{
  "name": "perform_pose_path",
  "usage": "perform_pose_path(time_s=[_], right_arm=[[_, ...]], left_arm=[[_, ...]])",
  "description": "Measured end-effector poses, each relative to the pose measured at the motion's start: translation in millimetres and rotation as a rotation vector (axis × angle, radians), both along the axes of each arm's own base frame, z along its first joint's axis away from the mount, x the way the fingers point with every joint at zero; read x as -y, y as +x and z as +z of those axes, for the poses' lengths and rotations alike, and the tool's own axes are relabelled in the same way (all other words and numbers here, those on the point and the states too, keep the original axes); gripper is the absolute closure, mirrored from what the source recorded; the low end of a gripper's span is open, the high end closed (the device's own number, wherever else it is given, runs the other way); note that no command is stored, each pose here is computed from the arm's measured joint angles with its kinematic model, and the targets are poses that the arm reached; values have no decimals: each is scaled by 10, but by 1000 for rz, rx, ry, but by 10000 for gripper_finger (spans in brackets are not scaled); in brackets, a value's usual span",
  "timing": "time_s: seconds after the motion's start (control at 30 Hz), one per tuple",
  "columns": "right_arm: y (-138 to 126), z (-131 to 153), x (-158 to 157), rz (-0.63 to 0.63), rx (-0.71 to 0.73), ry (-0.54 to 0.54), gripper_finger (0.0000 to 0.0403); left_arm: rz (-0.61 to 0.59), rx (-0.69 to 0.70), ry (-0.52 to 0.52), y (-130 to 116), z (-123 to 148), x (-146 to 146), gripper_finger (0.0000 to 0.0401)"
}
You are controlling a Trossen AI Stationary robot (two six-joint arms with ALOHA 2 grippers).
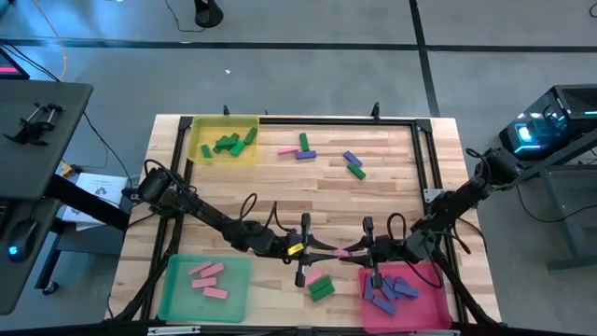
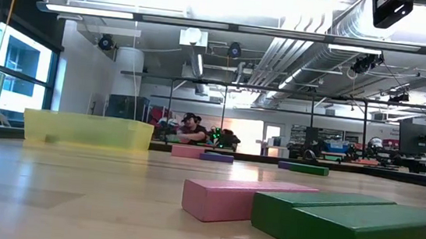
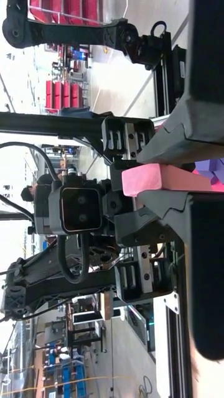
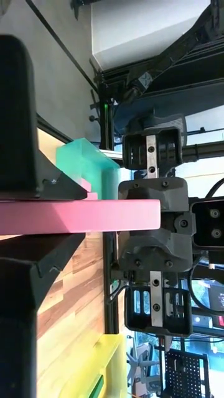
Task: Sort blocks
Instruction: Put the pink block into the green bin
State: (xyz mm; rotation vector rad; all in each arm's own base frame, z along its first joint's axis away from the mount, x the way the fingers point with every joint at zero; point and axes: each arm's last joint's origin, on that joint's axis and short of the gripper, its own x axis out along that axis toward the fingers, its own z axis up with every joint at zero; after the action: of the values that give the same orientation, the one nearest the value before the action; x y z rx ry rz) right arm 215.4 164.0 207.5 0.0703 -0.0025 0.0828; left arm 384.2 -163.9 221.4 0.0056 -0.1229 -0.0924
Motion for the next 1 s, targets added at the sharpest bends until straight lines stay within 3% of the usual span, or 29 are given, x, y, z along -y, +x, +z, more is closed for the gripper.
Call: perform_pose_path(time_s=[0.33, 0.7, 1.0], right_arm=[[0, -37, -6, 28, -35, 3, 361], [-17, -215, 5, 30, -205, 39, 211], [-59, -375, 38, -15, -360, 103, 193]], left_arm=[[-6, -25, 12, 0, -32, 7, 382], [-26, -53, 46, -32, -65, 88, 387], [124, -116, 104, -153, -28, 212, 387]])
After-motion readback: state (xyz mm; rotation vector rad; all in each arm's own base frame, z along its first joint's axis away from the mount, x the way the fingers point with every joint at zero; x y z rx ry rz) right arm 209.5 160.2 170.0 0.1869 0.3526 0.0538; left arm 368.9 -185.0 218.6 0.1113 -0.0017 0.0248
